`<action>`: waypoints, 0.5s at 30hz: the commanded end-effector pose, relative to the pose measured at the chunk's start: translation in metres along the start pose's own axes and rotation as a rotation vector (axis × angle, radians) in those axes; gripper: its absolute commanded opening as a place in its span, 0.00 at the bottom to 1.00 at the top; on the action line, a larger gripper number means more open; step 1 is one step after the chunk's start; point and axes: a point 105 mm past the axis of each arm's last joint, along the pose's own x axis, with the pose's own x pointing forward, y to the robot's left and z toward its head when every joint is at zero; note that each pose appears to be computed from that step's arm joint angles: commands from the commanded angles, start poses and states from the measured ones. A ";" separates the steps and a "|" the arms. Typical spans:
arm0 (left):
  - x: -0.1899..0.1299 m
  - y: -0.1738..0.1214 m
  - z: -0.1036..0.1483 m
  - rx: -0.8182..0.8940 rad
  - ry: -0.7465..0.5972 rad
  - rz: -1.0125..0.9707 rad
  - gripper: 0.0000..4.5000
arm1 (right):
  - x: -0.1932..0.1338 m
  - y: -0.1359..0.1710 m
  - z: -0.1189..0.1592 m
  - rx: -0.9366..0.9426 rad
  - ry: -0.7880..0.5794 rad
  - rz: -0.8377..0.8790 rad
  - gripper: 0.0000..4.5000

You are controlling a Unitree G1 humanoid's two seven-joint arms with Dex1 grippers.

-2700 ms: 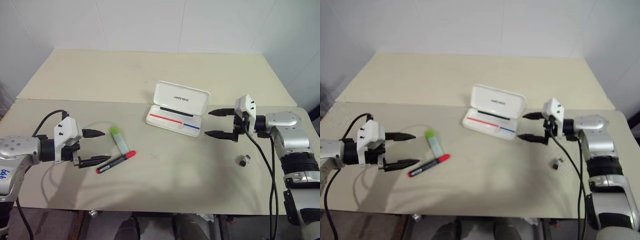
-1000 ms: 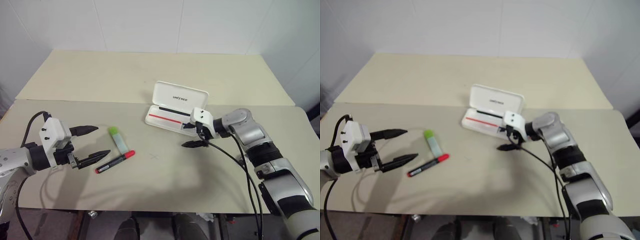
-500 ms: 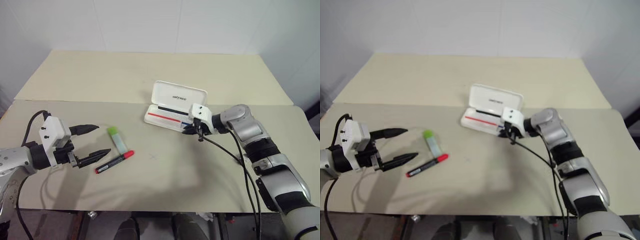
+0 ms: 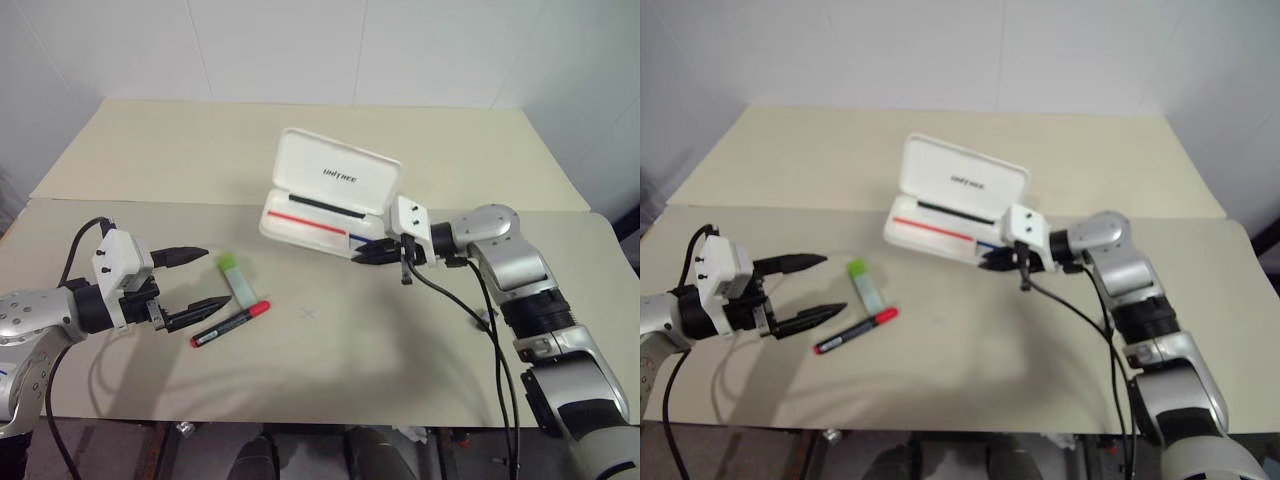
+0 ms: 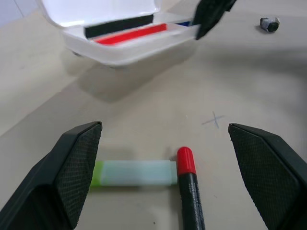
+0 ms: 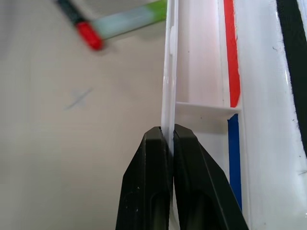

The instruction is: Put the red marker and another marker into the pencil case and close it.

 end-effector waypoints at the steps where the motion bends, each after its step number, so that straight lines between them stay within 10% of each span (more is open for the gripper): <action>1: 0.001 -0.001 0.008 0.026 -0.040 -0.010 1.00 | -0.004 0.018 0.011 -0.105 0.025 0.074 0.01; 15: 0.002 -0.008 0.006 0.014 -0.039 -0.037 1.00 | 0.003 0.062 -0.003 -0.156 0.196 0.140 0.01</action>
